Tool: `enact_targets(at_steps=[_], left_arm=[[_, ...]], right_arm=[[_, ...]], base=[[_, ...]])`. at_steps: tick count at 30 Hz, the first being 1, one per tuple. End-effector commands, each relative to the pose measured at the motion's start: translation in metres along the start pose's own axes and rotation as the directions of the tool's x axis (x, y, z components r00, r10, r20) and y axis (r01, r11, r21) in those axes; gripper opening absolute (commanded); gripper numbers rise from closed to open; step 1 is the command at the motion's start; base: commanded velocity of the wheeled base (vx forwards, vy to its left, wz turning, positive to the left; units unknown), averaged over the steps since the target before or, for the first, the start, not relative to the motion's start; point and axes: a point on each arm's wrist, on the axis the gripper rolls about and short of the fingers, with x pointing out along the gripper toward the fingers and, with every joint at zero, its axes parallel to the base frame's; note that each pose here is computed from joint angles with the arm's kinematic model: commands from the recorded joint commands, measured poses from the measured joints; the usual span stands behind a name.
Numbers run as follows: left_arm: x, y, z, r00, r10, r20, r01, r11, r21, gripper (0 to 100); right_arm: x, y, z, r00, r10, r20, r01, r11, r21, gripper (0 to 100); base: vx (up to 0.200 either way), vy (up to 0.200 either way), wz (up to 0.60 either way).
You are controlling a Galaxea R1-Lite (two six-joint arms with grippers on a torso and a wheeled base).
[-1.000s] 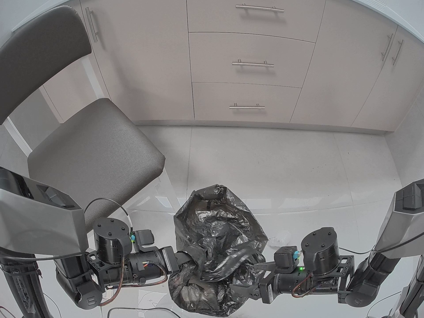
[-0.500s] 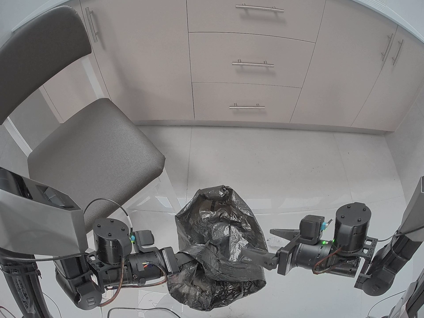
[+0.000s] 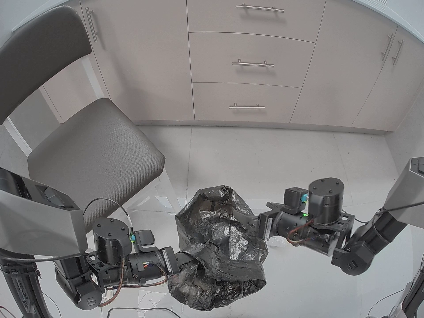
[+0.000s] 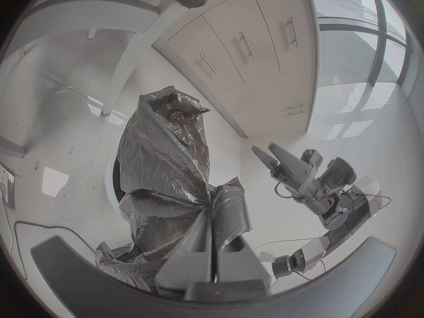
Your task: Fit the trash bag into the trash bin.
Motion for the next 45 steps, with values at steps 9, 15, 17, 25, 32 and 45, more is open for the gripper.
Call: enact_targets(at_steps=[9,15,17,25,32,45], left_arm=[[0.000,0.000,0.000,1.000,0.001,0.000,-0.001,1.000,0.002,0],[-0.002,-0.002,0.000,1.000,-0.002,0.003,0.002,1.000,0.009,0],[-0.004,-0.003,0.000,1.000,-0.003,0.004,0.003,1.000,0.009,0],[-0.005,-0.006,-0.003,1.000,-0.010,-0.004,0.010,1.000,0.014,0],[-0.006,-0.006,-0.003,1.000,-0.012,-0.007,0.012,1.000,0.015,0],[-0.005,-0.006,-0.004,1.000,-0.011,-0.008,0.011,1.000,0.015,0]], right_arm=[[0.052,0.014,0.011,0.999,-0.037,-0.001,0.037,0.994,-0.105,100],[0.063,0.010,0.001,0.998,-0.055,0.019,0.056,0.993,-0.108,0],[0.068,0.010,0.003,0.997,-0.061,0.037,0.065,0.992,-0.106,0],[0.120,0.016,-0.007,0.981,-0.152,0.119,0.164,0.982,-0.098,0],[0.140,0.011,-0.010,0.968,-0.201,0.152,0.217,0.971,-0.096,0],[0.156,-0.003,-0.028,0.966,-0.242,0.096,0.252,0.961,-0.112,0]], base=[[0.000,0.000,0.00],[0.000,0.000,0.00],[0.000,0.000,0.00],[0.000,0.000,0.00],[0.000,0.000,0.00],[0.000,0.000,0.00]])
